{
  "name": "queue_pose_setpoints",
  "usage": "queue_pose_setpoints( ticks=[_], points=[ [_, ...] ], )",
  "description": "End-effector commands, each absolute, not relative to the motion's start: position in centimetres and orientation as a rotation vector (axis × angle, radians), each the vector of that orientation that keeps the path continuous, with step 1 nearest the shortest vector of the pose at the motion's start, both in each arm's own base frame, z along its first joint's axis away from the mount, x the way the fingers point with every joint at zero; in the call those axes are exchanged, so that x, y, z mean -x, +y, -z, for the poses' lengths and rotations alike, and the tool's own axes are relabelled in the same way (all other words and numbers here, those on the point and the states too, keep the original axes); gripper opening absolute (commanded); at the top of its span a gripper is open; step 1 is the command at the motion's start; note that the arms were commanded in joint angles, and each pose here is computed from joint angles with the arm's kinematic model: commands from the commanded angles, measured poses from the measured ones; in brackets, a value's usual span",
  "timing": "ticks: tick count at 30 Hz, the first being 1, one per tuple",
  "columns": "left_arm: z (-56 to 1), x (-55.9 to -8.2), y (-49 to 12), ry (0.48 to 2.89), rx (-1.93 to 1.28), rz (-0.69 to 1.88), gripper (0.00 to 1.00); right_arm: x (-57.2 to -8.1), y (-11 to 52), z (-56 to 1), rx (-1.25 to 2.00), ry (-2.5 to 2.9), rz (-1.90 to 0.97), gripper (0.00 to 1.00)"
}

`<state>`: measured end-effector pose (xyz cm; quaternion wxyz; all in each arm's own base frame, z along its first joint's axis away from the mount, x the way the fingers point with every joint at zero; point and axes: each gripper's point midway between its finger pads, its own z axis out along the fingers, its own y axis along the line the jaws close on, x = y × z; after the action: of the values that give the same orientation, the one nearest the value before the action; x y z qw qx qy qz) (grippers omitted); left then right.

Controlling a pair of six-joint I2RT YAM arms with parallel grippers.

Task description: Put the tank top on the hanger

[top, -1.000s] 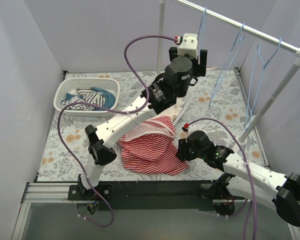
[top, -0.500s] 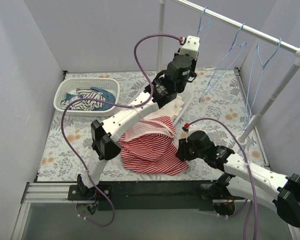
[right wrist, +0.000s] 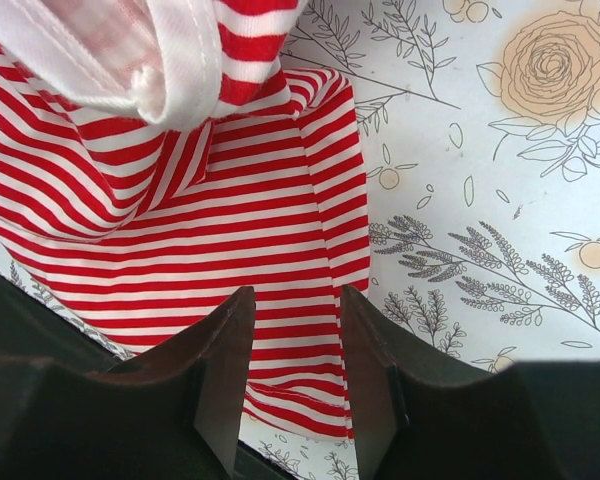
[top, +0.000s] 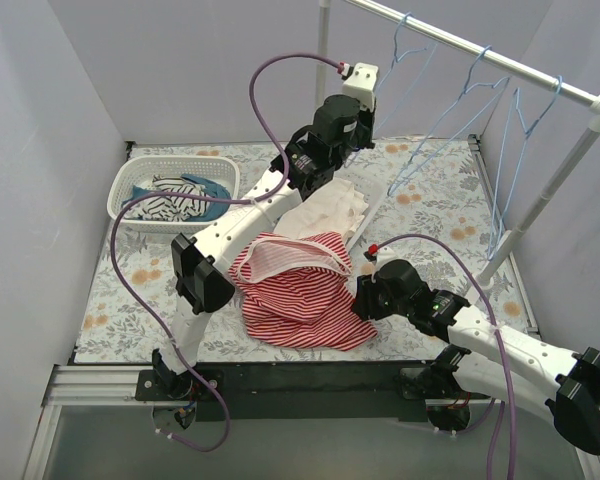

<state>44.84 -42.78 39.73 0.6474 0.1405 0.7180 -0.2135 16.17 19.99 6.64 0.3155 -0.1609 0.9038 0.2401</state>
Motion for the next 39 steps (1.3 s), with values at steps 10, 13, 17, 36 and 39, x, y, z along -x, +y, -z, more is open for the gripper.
queue_pose_setpoints(
  ticks=[10,13,17,36,39],
  points=[
    [-50.4,-41.6,-39.1,1.392,-0.298,0.522,0.00,-17.6,20.5,-9.3,0.418,2.299,-0.618,0.48],
    [-51.7,-41.1,-38.3,1.364,-0.296,0.508,0.00,-17.7,20.4,-9.2,0.416,2.301,-0.612,0.48],
    [-52.1,-40.5,-37.2,1.368,-0.295,0.487,0.00,-17.7,20.5,-9.1,0.421,2.306,-0.608,0.48],
    [-45.1,-31.5,-27.2,1.592,-0.405,0.401,0.00,-18.8,21.0,-11.9,0.411,2.239,-0.617,0.47],
    [-43.7,-28.4,-23.9,1.643,-0.406,0.411,0.00,-19.1,21.0,-13.1,0.390,2.205,-0.626,0.47]
  ],
)
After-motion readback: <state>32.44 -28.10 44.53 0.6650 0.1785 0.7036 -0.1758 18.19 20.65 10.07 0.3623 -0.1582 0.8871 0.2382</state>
